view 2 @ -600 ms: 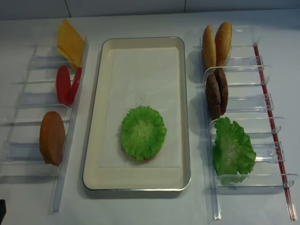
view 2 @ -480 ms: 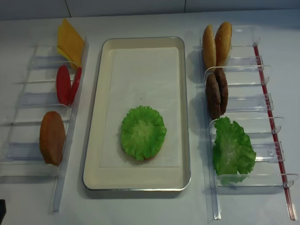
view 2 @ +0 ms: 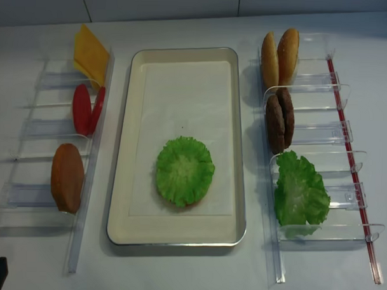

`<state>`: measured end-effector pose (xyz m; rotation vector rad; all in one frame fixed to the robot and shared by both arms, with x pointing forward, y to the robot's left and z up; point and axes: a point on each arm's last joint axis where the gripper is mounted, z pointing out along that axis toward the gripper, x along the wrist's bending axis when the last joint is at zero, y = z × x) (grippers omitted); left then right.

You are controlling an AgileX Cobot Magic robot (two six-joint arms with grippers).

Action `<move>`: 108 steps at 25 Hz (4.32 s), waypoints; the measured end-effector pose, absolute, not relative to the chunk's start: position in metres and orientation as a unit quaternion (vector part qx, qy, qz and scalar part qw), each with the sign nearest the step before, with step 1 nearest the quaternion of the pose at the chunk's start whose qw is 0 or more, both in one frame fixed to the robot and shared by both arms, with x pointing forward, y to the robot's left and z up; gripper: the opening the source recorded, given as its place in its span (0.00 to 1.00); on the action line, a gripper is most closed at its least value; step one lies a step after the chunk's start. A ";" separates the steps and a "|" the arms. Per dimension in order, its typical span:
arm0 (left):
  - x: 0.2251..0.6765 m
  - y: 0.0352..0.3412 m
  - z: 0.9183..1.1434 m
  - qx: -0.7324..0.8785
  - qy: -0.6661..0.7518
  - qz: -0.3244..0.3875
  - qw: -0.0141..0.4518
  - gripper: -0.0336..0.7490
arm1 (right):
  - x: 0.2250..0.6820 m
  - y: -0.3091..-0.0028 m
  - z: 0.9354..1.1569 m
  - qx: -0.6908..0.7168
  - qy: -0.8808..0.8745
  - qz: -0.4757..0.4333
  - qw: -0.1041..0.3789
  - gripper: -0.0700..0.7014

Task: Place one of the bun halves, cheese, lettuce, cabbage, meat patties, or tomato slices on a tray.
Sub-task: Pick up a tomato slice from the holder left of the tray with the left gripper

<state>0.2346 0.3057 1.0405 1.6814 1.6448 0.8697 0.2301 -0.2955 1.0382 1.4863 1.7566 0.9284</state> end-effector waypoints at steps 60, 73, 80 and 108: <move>0.508 0.216 1.074 0.785 0.551 0.235 0.154 0.49 | 0.230 -0.296 1.038 0.567 0.670 0.354 0.324 0.67; 0.561 0.205 1.027 0.741 0.617 0.259 0.058 0.49 | 0.230 -0.296 1.038 0.567 0.670 0.354 0.324 0.67; 0.569 0.203 1.016 0.742 0.614 0.265 0.055 0.49 | 0.230 -0.296 1.038 0.567 0.670 0.354 0.324 0.67; 0.577 0.205 0.998 0.744 0.605 0.282 0.015 0.23 | 0.230 -0.295 1.038 0.567 0.669 0.355 0.324 0.67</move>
